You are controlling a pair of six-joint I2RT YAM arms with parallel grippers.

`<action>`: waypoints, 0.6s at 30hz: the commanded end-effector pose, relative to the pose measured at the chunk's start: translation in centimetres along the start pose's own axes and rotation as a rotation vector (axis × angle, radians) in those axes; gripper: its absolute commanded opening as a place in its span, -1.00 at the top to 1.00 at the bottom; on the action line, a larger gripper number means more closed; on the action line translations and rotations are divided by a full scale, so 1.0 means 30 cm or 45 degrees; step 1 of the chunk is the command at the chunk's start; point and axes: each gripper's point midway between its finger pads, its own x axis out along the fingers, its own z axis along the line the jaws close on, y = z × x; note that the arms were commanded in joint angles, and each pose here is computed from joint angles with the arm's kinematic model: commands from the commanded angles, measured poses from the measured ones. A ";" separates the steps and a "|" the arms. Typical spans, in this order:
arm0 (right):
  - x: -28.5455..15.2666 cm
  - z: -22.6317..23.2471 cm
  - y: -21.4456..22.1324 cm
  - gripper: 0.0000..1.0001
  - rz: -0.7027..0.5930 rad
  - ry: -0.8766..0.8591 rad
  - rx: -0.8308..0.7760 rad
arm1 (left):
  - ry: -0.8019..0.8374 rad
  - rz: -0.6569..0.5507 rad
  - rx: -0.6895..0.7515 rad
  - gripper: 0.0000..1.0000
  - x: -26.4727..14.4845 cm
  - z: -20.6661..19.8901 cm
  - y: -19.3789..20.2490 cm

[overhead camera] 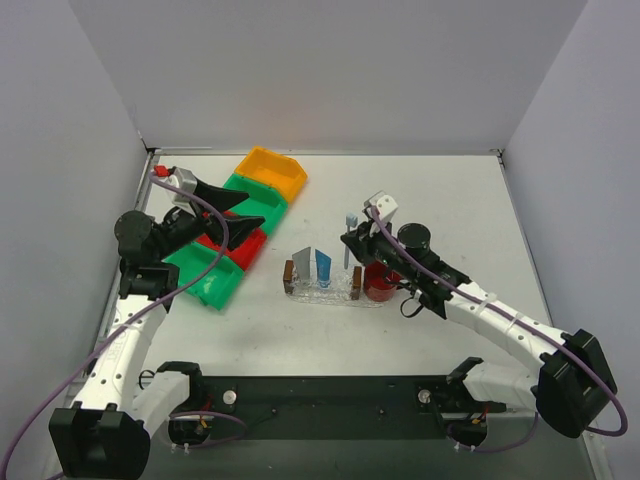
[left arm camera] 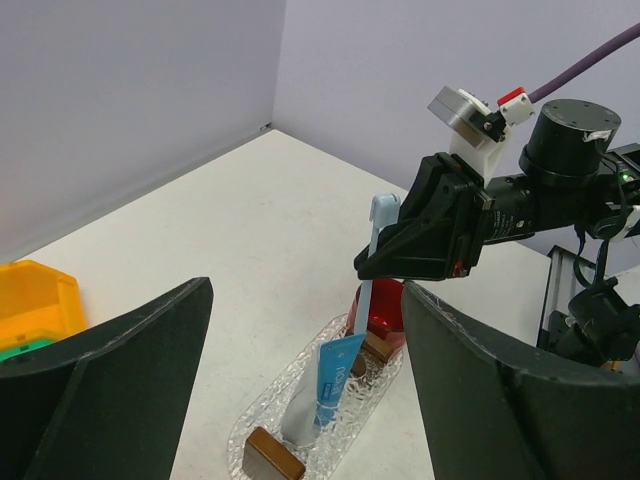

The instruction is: Prepare toiletry sets of a toothbrush and toothpaste on the tray

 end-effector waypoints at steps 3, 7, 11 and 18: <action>0.006 0.024 -0.033 1.00 -0.101 -0.022 0.020 | -0.014 -0.026 0.078 -0.74 -0.012 -0.006 -0.031; 0.009 0.028 -0.023 1.00 -0.106 -0.026 0.015 | -0.027 -0.022 0.078 -0.74 -0.015 0.002 -0.024; 0.014 0.033 -0.001 1.00 -0.092 -0.037 0.013 | -0.029 -0.018 0.077 -0.74 -0.016 0.004 -0.015; 0.028 0.048 0.010 1.00 -0.081 -0.055 -0.002 | -0.036 -0.016 0.078 -0.74 -0.018 0.012 -0.013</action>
